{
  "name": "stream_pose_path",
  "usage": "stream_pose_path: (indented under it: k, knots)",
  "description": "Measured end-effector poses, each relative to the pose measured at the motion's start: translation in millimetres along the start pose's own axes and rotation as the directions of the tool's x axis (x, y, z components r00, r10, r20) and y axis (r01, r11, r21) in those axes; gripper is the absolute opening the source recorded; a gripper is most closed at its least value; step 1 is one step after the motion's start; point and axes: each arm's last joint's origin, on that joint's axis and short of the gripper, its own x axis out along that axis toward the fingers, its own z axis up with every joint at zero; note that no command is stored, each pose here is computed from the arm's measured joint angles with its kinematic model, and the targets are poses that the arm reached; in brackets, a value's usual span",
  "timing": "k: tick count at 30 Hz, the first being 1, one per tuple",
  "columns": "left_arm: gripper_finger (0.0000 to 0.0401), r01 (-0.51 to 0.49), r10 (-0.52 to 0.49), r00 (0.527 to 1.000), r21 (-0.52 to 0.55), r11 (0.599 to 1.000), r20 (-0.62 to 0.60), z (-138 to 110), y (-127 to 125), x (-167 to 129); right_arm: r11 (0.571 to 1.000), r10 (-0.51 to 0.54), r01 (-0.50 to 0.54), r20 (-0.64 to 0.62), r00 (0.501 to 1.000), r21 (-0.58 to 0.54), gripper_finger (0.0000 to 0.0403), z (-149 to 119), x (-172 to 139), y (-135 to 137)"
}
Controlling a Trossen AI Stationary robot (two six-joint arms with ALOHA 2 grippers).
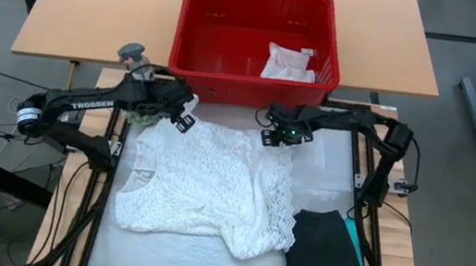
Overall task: Fold Laundry from Bin
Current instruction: Fold the white t-shirt
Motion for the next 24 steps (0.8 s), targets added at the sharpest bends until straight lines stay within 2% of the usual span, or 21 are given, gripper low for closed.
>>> stream_pose_path:
  k: [2, 4, 6, 10, 11, 14, 17, 20, 24]
  knots:
    - [0.0000, 0.003, -0.003, 1.000, 0.001, 1.000, 0.003, -0.7, -0.4, 1.3, 1.000, -0.004, 0.004, -0.010, 1.000, 0.001, 0.0236, 0.4, 3.3, 0.0]
    - [0.0000, 0.001, -0.001, 1.000, 0.003, 1.000, -0.008, -3.1, -0.4, 2.8, 1.000, -0.008, 0.008, -0.015, 1.000, -0.003, 0.0214, 0.4, 5.3, 0.0]
    - [0.0000, 0.001, -0.001, 1.000, 0.002, 1.000, -0.011, -4.1, -0.5, 3.8, 1.000, -0.014, 0.014, -0.011, 1.000, -0.011, 0.0167, 0.0, 4.9, -0.2]
    - [0.0000, -0.010, 0.010, 1.000, 0.023, 1.000, -0.008, -4.1, -0.2, 4.0, 0.999, -0.013, 0.014, 0.021, 1.000, -0.050, 0.0037, 1.9, -4.1, -2.2]
    - [0.0000, -0.020, 0.021, 1.000, 0.029, 0.999, -0.004, -4.1, 0.2, 3.7, 0.998, -0.012, 0.014, 0.028, 1.000, -0.063, 0.0025, 3.3, -8.5, -2.9]
    - [0.0000, -0.037, 0.036, 0.999, 0.027, 0.999, 0.020, -4.0, 3.0, -1.5, 0.998, -0.042, 0.046, 0.095, 0.995, -0.042, 0.0025, 8.8, -31.7, -5.9]
    - [0.0000, -0.066, 0.066, 0.995, 0.005, 0.998, 0.072, -4.3, 9.2, -12.9, 0.993, -0.107, 0.116, 0.215, 0.971, -0.030, 0.0023, 9.7, -64.9, -11.6]
    - [0.0000, -0.098, 0.102, 0.985, -0.041, 0.994, 0.139, -4.6, 16.7, -26.9, 0.993, -0.104, 0.117, 0.310, 0.945, -0.024, 0.0023, 8.5, -92.6, -17.9]
    - [0.0000, -0.083, 0.099, 0.971, -0.084, 0.993, 0.217, -3.2, 22.5, -40.3, 0.992, -0.104, 0.123, 0.369, 0.924, -0.029, 0.0023, 4.1, -110.7, -21.4]
